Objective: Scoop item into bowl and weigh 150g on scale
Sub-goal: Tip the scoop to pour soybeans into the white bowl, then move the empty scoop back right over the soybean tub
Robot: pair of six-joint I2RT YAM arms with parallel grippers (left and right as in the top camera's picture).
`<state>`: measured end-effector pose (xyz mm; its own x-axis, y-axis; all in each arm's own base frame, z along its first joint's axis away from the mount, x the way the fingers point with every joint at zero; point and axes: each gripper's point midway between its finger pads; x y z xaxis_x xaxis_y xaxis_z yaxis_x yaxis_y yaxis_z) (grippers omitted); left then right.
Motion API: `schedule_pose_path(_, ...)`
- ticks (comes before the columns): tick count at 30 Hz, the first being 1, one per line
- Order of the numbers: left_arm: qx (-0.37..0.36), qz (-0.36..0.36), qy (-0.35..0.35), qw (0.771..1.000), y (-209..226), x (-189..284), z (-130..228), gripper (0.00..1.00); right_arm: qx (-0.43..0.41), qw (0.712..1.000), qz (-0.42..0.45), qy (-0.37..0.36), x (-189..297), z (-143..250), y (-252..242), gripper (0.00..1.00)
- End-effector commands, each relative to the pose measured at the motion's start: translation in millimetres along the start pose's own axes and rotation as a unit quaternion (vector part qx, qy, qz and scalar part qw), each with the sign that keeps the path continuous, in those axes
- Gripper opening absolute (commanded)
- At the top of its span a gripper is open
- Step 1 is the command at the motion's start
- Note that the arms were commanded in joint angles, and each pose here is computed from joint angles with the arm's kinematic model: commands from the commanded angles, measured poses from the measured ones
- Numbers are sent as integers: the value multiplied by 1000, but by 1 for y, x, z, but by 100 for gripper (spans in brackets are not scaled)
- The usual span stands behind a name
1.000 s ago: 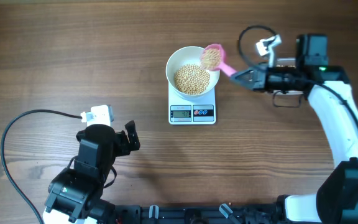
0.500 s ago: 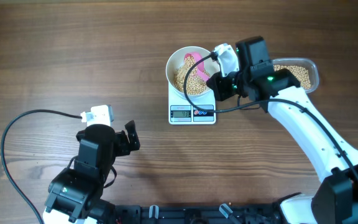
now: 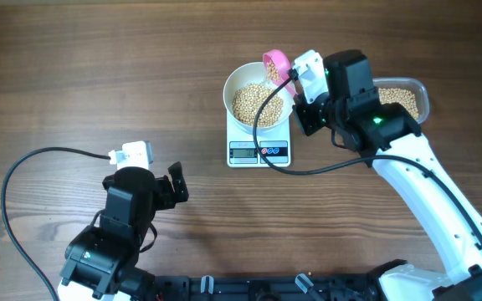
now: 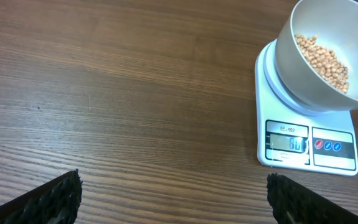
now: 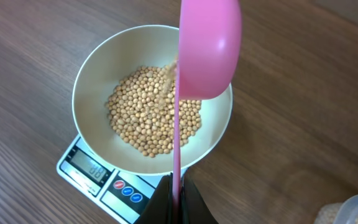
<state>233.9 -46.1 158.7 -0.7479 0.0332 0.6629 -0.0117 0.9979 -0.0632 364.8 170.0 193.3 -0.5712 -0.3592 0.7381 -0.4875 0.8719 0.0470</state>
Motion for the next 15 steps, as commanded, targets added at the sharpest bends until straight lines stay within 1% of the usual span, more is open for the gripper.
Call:
schedule_pose_path(1, -4, -9, -1, 1000, 4, -1, 1, 100, 54, 998, 39, -11, 12, -11, -5, 4)
schedule_pose_path(2, -4, -9, -1, 1000, 4, -1, 1, 100, 75, 995, 62, -3, 12, -9, -6, 5)
schedule_pose_path(4, -4, -9, -1, 1000, 4, -1, 1, 100, 106, 991, 83, -2, 12, -10, -3, 4)
schedule_pose_path(7, -4, -9, -1, 1000, 4, -1, 1, 100, 142, 985, 96, -9, 12, -15, 9, 4)
schedule_pose_path(10, -4, -9, -1, 1000, 4, -1, 1, 100, 160, 980, 120, -9, 14, -17, 6, 4)
schedule_pose_path(15, -5, -10, 3, 1000, 4, -2, 2, 100, 147, 983, 109, -13, 13, -18, 10, 4)
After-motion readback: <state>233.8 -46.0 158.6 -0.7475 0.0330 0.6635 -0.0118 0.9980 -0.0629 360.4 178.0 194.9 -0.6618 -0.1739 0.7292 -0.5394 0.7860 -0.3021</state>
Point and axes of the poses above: each gripper's point midway between its finger pads, its own x axis back along the fingers, its own y axis along the line the jaws close on, z = x × y, and after that the axes turned 7 degrees about -x, right-handed
